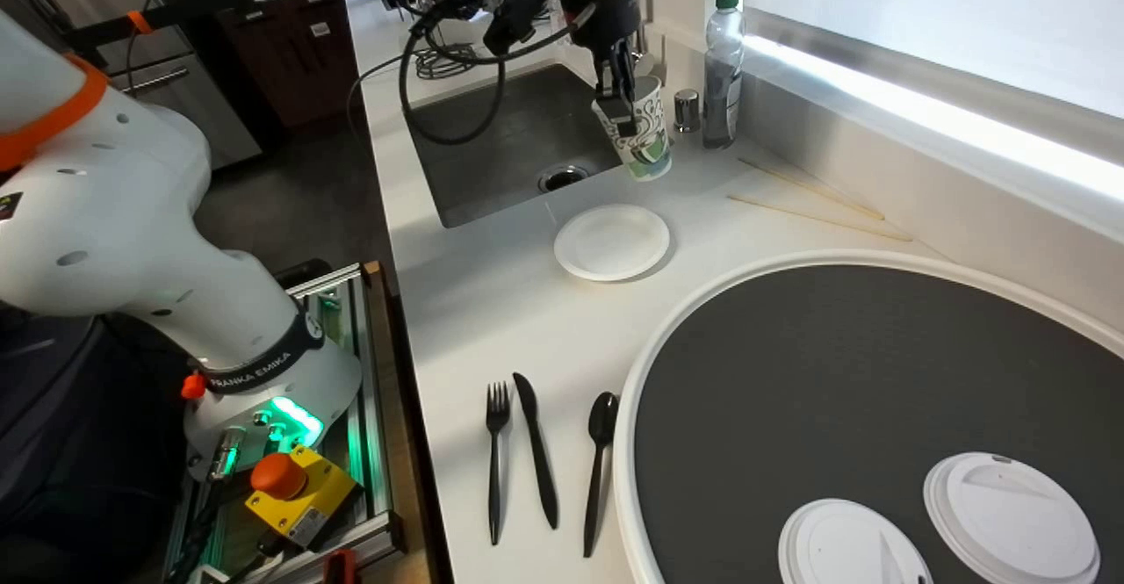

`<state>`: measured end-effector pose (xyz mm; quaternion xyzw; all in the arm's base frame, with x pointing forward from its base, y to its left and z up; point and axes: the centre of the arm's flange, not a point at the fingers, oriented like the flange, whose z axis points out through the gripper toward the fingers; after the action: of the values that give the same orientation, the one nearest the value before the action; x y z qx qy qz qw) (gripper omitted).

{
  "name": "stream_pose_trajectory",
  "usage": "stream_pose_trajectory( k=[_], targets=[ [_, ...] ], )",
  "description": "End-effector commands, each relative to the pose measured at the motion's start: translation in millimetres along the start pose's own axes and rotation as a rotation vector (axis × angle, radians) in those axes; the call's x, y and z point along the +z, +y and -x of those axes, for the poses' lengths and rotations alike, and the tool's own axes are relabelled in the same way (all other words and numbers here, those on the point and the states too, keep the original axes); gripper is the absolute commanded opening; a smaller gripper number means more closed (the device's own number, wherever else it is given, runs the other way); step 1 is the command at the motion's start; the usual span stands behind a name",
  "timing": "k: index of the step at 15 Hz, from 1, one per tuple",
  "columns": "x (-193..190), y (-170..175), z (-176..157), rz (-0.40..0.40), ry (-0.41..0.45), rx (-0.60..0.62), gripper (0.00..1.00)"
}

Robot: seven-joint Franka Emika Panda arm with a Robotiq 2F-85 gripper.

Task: Put the cup upside down on the plate

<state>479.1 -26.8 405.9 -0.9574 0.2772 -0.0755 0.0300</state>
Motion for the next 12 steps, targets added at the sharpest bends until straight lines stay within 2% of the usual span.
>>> stream_pose_trajectory(
  k=[1,4,8,10,12],
  targets=[
    [30,-21,-12,-0.037,-0.036,-0.035,0.01],
    [46,-33,-16,-0.126,-0.117,-0.029,0.01],
    [63,-26,-30,-0.219,-0.182,0.061,0.01],
    [70,-18,-37,-0.223,-0.183,0.084,0.01],
    [78,-12,-41,-0.195,-0.18,0.089,0.01]
  ],
)
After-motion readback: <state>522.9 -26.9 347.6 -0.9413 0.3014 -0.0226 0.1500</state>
